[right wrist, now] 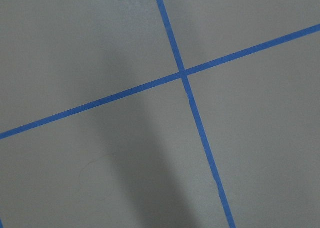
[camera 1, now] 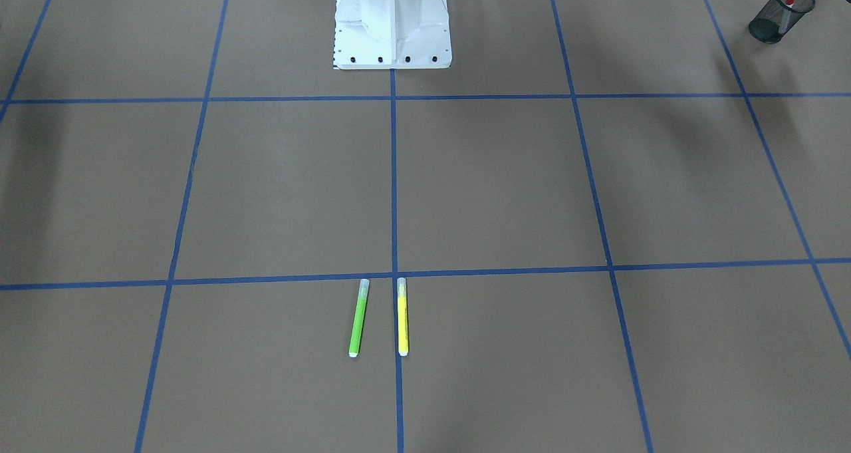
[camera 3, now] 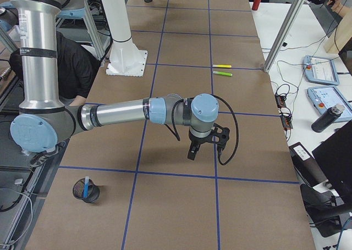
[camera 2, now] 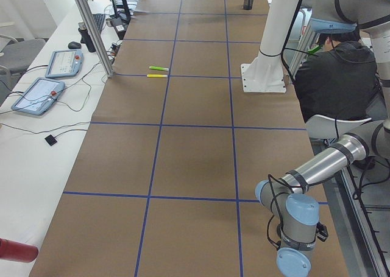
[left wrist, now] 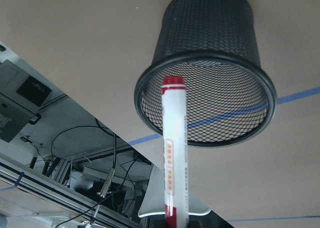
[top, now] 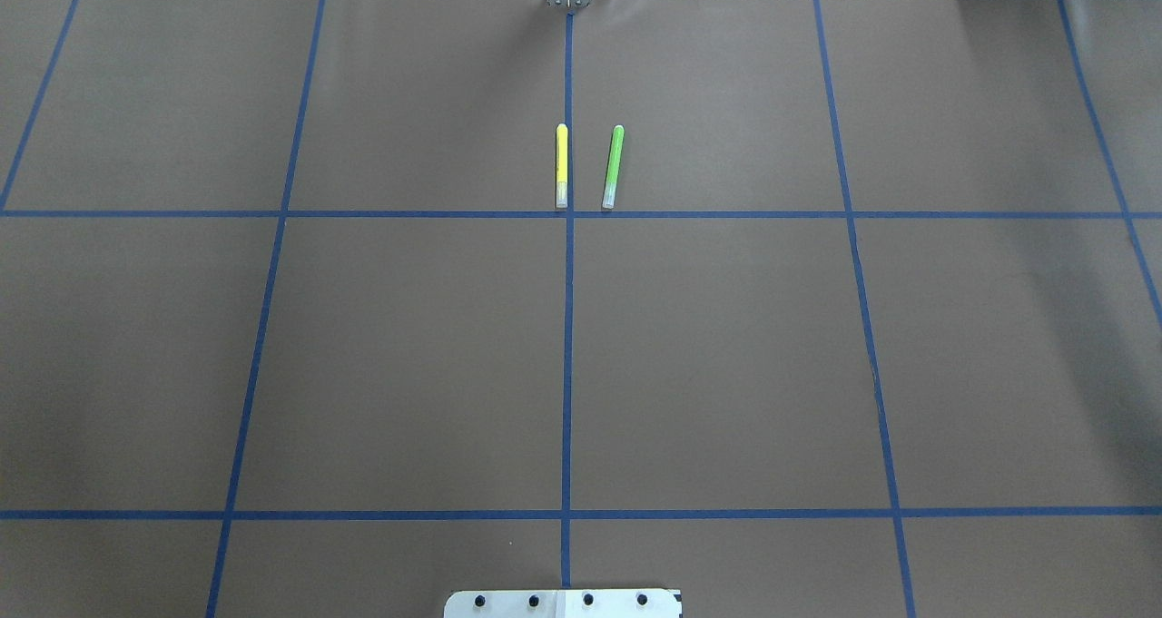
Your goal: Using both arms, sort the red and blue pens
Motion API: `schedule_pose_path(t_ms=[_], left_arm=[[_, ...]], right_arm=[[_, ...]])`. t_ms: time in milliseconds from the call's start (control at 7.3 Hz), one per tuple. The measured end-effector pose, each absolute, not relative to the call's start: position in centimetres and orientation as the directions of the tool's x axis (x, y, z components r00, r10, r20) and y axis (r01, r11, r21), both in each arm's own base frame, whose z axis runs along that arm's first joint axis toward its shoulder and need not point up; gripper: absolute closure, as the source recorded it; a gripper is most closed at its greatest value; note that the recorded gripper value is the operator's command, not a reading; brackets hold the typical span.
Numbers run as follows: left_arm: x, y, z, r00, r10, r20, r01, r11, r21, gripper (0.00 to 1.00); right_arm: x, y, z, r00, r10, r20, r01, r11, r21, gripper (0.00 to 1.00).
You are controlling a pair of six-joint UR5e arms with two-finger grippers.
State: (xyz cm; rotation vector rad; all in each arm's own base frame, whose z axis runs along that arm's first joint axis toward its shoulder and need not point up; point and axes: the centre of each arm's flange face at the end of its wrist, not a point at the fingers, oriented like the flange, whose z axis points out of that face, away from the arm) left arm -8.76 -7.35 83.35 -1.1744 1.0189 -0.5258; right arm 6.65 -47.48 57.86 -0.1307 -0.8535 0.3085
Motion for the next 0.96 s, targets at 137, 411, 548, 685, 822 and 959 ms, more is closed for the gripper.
schedule_pose_path(t_ms=[137,411,548,685,822,959], left_arm=[[-9.0,-8.3,83.2,0.474,-0.792,-0.386,-0.153,0.358,-0.921,0.0],[-10.0,-12.2,82.0,0.464,-0.773,-0.433,-0.13,0.424,-0.896,0.0],[-10.9,-15.7,81.0,0.468,-0.749,-0.469,-0.114,0.475,-0.873,0.0],[-12.1,-19.7,79.6,0.477,-0.718,-0.507,-0.096,0.531,-0.842,0.0],[-13.3,-24.0,77.3,0.49,-0.68,-0.545,-0.069,0.593,-0.802,0.0],[-14.5,-28.3,74.1,0.513,-0.638,-0.574,-0.021,0.659,-0.752,0.0]], right_arm=[[6.6,-47.5,57.8,0.616,0.319,0.72,-0.215,0.948,-0.236,0.01],[6.6,-47.5,57.6,0.613,0.316,0.724,-0.215,0.949,-0.232,0.01],[6.6,-47.7,57.1,0.613,0.309,0.727,-0.215,0.951,-0.223,0.01],[6.6,-47.9,56.6,0.613,0.302,0.73,-0.215,0.953,-0.214,0.0],[6.6,-48.2,56.2,0.615,0.296,0.731,-0.215,0.955,-0.205,0.0],[6.6,-48.6,55.7,0.616,0.286,0.734,-0.214,0.957,-0.194,0.0]])
